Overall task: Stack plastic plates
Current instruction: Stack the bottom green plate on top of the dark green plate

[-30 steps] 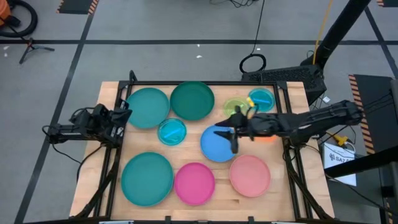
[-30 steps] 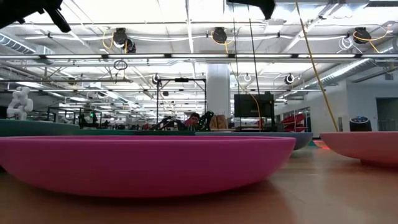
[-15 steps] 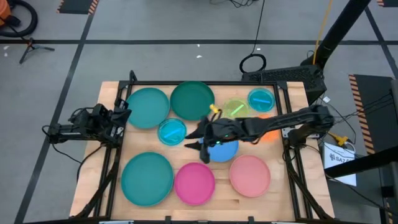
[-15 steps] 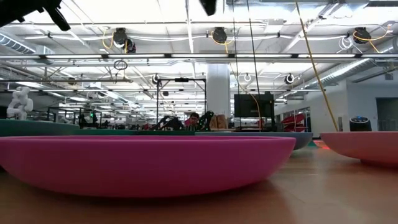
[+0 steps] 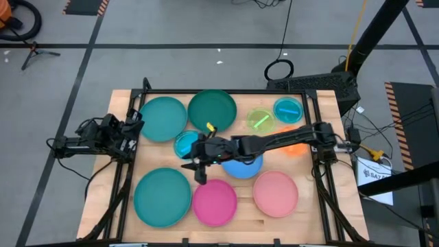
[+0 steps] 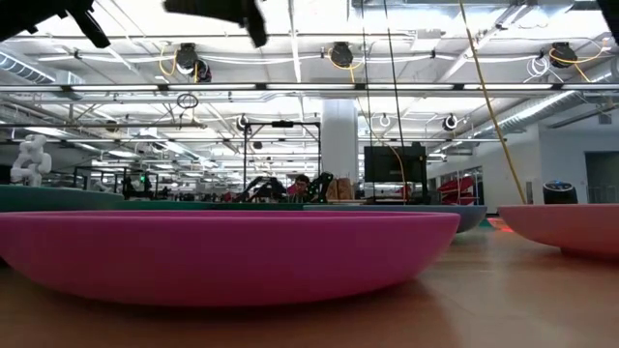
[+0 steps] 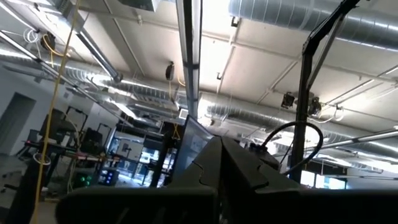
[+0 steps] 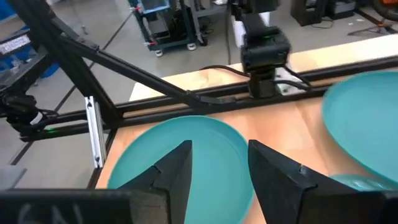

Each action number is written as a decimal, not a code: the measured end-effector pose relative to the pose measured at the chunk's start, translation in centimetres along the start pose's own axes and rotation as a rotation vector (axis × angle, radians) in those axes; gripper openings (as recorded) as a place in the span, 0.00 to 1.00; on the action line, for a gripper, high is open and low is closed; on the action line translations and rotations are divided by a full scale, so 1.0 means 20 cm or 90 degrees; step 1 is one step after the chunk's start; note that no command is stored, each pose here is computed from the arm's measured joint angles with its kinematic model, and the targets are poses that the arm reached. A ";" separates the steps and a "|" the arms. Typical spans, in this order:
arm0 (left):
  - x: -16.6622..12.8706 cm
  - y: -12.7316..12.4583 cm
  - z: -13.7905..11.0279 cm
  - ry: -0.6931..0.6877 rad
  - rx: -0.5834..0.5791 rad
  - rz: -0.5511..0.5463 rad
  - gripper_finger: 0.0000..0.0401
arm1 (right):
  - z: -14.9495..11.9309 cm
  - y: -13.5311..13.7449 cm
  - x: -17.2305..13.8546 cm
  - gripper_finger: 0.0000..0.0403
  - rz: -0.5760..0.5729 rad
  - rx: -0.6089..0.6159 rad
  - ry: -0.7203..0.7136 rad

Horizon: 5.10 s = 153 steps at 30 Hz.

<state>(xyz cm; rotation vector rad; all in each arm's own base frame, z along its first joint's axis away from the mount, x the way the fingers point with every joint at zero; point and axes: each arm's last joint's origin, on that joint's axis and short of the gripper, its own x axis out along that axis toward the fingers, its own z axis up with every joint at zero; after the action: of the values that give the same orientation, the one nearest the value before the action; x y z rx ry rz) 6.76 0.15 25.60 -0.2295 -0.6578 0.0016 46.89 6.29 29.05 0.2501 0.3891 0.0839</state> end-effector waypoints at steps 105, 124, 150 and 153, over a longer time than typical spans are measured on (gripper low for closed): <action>0.00 0.00 0.00 -0.006 0.060 0.014 0.02 | -0.32 0.01 0.51 0.30 -0.186 0.181 0.239; 0.00 0.00 0.00 -0.001 0.062 0.014 0.02 | -0.43 0.00 0.54 0.49 -0.228 0.233 0.295; 0.00 0.00 0.00 -0.001 0.064 0.014 0.02 | -0.53 -0.05 0.63 0.45 -0.220 0.278 0.287; 0.00 0.00 0.00 -0.001 0.063 0.014 0.02 | -0.52 -0.05 0.63 0.40 -0.223 0.290 0.284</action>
<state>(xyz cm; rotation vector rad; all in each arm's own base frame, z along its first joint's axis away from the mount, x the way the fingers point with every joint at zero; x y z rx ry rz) 6.76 0.22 25.57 -0.1416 -0.6556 0.0551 54.43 9.29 14.85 0.6123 0.8920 -0.3034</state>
